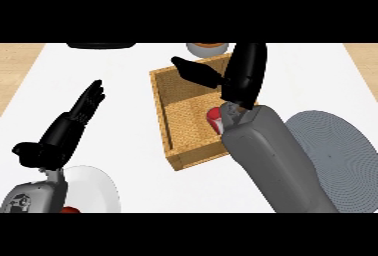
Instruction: Pick the can from the placemat and place it in the basket
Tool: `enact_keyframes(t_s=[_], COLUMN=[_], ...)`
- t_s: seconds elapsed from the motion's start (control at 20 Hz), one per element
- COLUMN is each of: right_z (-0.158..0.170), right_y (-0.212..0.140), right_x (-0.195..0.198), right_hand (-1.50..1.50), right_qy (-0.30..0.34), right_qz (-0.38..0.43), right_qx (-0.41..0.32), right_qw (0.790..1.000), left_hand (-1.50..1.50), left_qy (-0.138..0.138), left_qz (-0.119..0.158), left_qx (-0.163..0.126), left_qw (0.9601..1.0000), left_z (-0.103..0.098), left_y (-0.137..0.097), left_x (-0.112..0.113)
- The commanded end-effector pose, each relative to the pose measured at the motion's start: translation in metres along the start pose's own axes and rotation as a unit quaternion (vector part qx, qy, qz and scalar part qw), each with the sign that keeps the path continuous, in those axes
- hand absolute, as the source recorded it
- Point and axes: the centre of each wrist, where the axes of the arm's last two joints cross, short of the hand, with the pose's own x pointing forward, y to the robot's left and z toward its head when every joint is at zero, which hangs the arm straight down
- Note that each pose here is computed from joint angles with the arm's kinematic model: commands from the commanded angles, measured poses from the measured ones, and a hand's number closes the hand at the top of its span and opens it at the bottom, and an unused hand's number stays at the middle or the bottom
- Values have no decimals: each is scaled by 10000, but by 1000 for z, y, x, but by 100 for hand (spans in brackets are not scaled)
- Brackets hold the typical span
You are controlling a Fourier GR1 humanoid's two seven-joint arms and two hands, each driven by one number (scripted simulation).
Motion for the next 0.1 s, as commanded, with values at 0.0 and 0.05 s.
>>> enact_keyframes(t_s=[0.0,0.05], right_z=[-13,-20], right_y=[-20,-39], right_x=[-2,8], right_hand=[-150,-150], right_qy=[492,630], right_qz=[-549,-565], right_qx=[-272,-105], right_qw=[9969,9964], left_hand=[0,0], left_qy=[10,84], left_qz=[-72,3], left_qx=[-25,-15], left_qw=[10000,10000], left_z=[1,11], left_y=[-5,8], left_x=[3,-4])
